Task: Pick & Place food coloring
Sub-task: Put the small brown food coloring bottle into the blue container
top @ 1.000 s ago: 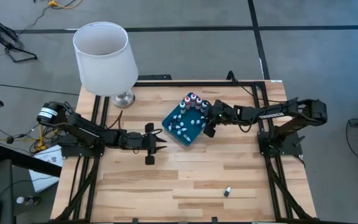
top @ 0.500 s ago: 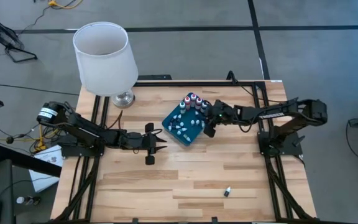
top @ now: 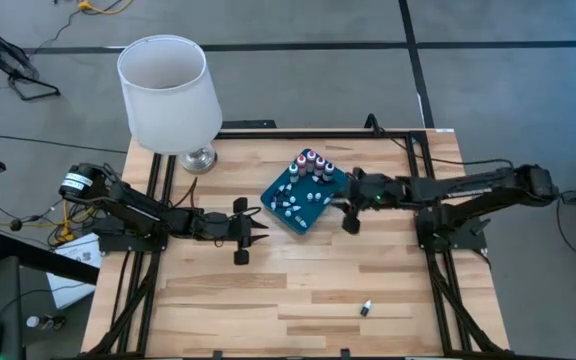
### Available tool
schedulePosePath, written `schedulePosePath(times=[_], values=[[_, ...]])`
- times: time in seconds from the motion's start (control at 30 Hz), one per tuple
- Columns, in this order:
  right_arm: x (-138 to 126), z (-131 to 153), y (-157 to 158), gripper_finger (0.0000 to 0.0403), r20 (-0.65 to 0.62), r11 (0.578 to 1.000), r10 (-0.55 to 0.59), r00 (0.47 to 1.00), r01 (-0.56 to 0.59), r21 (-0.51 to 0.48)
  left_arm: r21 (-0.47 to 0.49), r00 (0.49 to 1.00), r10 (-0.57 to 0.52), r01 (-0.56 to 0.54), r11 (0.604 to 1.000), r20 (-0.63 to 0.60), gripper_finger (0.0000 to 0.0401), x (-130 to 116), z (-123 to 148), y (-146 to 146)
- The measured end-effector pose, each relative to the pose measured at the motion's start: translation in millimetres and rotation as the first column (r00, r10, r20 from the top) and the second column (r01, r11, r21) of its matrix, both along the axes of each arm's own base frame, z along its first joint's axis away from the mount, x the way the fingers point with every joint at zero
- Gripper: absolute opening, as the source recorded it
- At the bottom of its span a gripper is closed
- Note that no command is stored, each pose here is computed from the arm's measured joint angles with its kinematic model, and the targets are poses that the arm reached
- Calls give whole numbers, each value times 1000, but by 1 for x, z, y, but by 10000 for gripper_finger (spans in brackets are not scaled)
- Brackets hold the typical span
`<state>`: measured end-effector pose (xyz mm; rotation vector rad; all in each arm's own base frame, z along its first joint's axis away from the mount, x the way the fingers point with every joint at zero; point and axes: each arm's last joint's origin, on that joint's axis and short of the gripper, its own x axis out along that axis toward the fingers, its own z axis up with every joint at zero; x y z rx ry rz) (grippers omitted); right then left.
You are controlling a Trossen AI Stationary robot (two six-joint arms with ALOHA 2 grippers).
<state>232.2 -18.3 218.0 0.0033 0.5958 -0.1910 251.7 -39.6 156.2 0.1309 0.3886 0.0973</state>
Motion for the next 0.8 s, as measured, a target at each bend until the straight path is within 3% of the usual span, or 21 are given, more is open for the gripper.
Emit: schedulePosePath(times=[0.2, 0.43, 0.6, 0.8], values=[[-21, 1, 42, 88, -103, 986, 152, 983, -144, 81, -20, 1000, -6, 6, 1000, 6, 96, 0, 0, 0], [-41, -6, 94, 88, -184, 929, 327, 927, -279, 242, -26, 1000, -19, 19, 999, 8, 96, 0, 1, -1], [-52, -9, 124, 88, -195, 897, 355, 914, -275, 347, -26, 1000, -18, 18, 999, 8, 96, 0, 1, -1], [-61, -28, 154, 88, -292, 890, 319, 902, -179, 418, -33, 1000, -16, 17, 999, 20, 96, 1, 2, -1]])
